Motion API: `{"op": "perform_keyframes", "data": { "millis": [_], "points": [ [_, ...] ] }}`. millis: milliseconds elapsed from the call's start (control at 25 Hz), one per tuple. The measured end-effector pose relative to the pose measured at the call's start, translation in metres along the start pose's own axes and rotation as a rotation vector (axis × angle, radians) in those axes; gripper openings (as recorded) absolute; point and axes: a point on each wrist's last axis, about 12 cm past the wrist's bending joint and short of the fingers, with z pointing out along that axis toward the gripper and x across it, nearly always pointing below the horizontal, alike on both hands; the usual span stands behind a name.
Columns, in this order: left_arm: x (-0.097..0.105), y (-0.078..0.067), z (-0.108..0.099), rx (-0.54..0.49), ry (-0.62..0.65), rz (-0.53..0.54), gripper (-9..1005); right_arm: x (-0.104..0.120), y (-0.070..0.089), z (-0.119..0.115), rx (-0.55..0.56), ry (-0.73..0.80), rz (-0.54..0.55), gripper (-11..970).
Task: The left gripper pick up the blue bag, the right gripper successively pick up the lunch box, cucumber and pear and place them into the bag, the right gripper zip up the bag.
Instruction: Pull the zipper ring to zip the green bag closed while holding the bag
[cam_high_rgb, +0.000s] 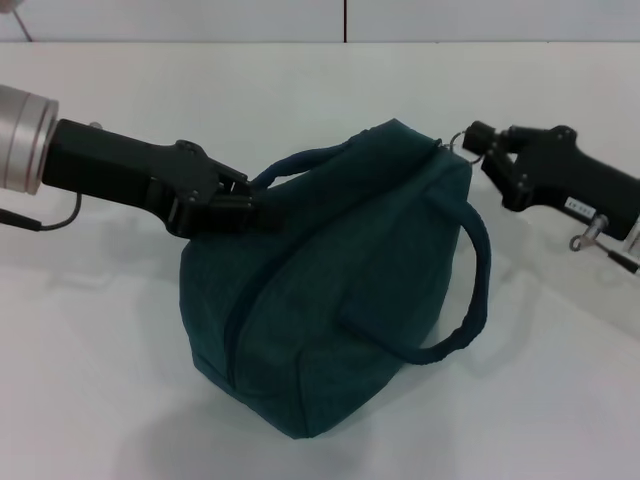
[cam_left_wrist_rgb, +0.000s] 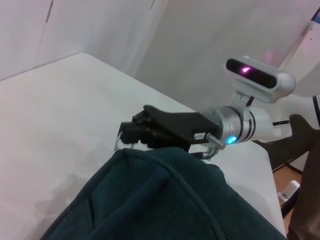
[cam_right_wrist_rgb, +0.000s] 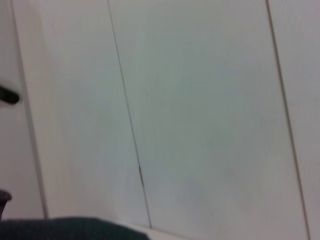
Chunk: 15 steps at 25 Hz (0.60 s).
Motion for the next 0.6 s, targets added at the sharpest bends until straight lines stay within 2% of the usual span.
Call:
{"op": "perform_keyframes", "data": {
  "millis": [320,400,600],
  "points": [
    [-0.001,0.001,-0.003,-0.008,-0.014,-0.002,148,0.009,0.013,0.002,-0.079,0.055,-0.008,18],
    [-0.001,0.001,-0.005,-0.018,-0.028,-0.008,152,0.009,0.022,-0.003,-0.132,0.023,0.003,17],
    [-0.004,0.003,-0.015,-0.050,-0.085,-0.015,160,0.008,0.029,-0.010,-0.176,-0.019,0.017,17]
  ]
}}
